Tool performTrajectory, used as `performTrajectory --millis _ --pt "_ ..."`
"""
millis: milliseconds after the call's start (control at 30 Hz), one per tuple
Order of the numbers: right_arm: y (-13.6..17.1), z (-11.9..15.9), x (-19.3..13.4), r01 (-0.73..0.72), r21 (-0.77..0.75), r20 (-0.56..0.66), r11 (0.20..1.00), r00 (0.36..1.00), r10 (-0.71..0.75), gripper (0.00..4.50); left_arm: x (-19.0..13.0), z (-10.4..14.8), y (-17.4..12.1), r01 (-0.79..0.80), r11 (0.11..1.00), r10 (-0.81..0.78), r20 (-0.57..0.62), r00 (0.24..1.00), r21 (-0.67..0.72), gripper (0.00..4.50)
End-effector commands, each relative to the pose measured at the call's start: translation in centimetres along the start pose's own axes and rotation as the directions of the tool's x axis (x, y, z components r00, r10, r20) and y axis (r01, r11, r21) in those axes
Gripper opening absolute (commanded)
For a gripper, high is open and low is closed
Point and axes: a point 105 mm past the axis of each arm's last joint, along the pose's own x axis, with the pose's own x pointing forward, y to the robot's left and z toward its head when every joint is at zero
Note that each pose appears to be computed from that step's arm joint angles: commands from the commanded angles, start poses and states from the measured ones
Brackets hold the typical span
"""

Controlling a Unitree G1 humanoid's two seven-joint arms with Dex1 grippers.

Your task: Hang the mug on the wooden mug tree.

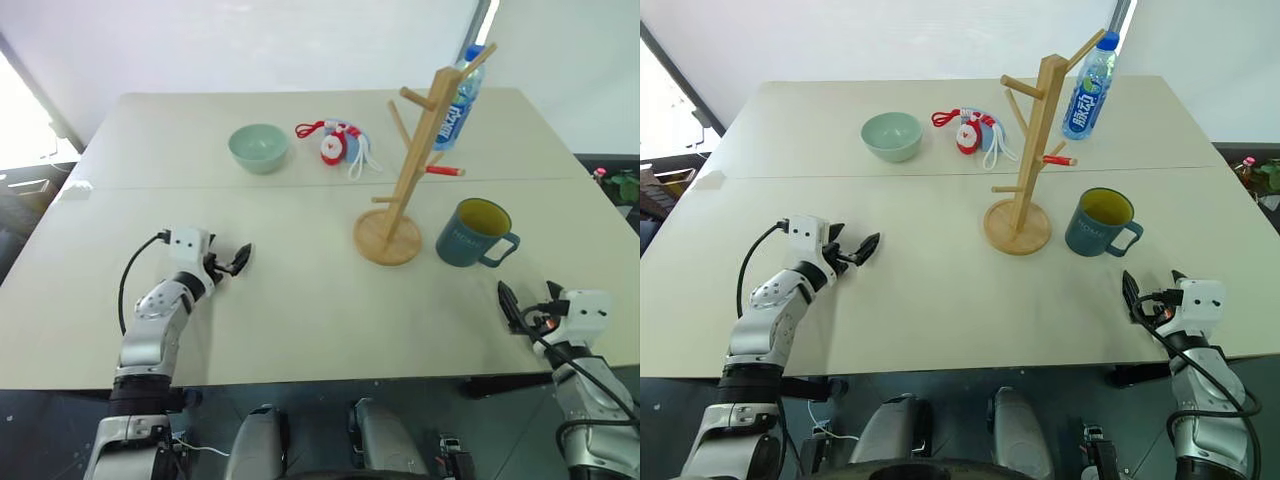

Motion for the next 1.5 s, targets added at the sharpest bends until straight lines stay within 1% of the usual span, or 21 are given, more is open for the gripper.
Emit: performTrajectory --millis 33,167,333,500,600,667,767,833,900,933,1033,1133,1200,1267,1500 --pt "-0.5 0.6 -0.3 0.018 -0.003 0.034 1.000 0.999 -0.018 4.44 -0.1 1.0 -0.6 0.016 1.000 -0.016 0.047 0.999 0.006 4.50" --pt "-0.4 0.2 -0.6 0.017 -0.008 0.025 1.000 1.000 -0.017 4.44 -0.2 1.1 -0.7 0.009 0.999 -0.007 0.069 0.998 -0.030 4.50" --pt "0.1 0.2 -1.1 0.001 -0.015 0.022 1.000 1.000 0.000 4.44 -0.2 0.7 -1.9 0.065 0.998 -0.064 0.042 0.997 -0.019 4.50" --pt "1.1 0.5 -1.5 -0.018 -0.014 0.031 1.000 0.999 0.019 4.44 -0.4 1.1 -4.5 0.226 0.974 -0.226 0.056 0.972 0.014 4.50" --pt "1.3 0.6 -1.4 -0.012 -0.014 0.036 1.000 0.999 0.013 4.44 -0.9 1.1 -8.3 0.428 0.899 -0.432 0.036 0.901 0.092 4.50" --pt "1.4 0.8 -1.4 -0.008 -0.012 0.045 1.000 0.999 0.008 4.44 -1.3 0.8 -9.7 0.500 0.858 -0.505 0.017 0.863 0.114 4.50" --pt "1.3 1.3 -1.3 0.003 -0.003 0.069 1.000 0.998 -0.003 4.44 -2.0 2.1 -12.7 0.626 0.773 -0.633 0.069 0.771 0.104 4.50" --pt "1.3 1.7 -1.2 0.008 -0.009 0.085 1.000 0.996 -0.007 4.44 -2.9 2.9 -14.7 0.715 0.694 -0.719 0.099 0.688 0.083 4.50" --pt "1.3 2.0 -1.0 0.014 -0.012 0.099 1.000 0.995 -0.013 4.44 -3.5 3.1 -15.6 0.758 0.647 -0.762 0.101 0.640 0.076 4.50" --pt "1.2 2.4 -0.7 0.021 -0.007 0.113 1.000 0.993 -0.020 4.44 -4.2 3.2 -16.4 0.796 0.598 -0.801 0.090 0.592 0.092 4.50" --pt "1.1 2.9 0.2 0.033 0.007 0.135 0.999 0.990 -0.034 4.44 -5.8 3.4 -18.0 0.868 0.484 -0.875 0.066 0.479 0.112 4.50" --pt "1.3 3.0 1.4 0.025 0.013 0.139 1.000 0.990 -0.027 4.44 -6.1 3.9 -19.1 0.891 0.434 -0.901 0.049 0.432 0.132 4.50" --pt "1.7 3.1 2.1 0.015 0.017 0.146 1.000 0.989 -0.017 4.44 -5.9 4.3 -19.4 0.890 0.429 -0.903 0.054 0.426 0.152 4.50" --pt "1.7 3.2 2.6 0.017 0.019 0.150 1.000 0.988 -0.019 4.44 -5.7 4.6 -19.4 0.883 0.446 -0.895 0.072 0.440 0.147 4.50" --pt "1.2 2.8 3.9 0.059 0.028 0.147 0.998 0.987 -0.062 4.44 -5.7 5.0 -19.2 0.873 0.468 -0.884 0.093 0.459 0.139 4.50"
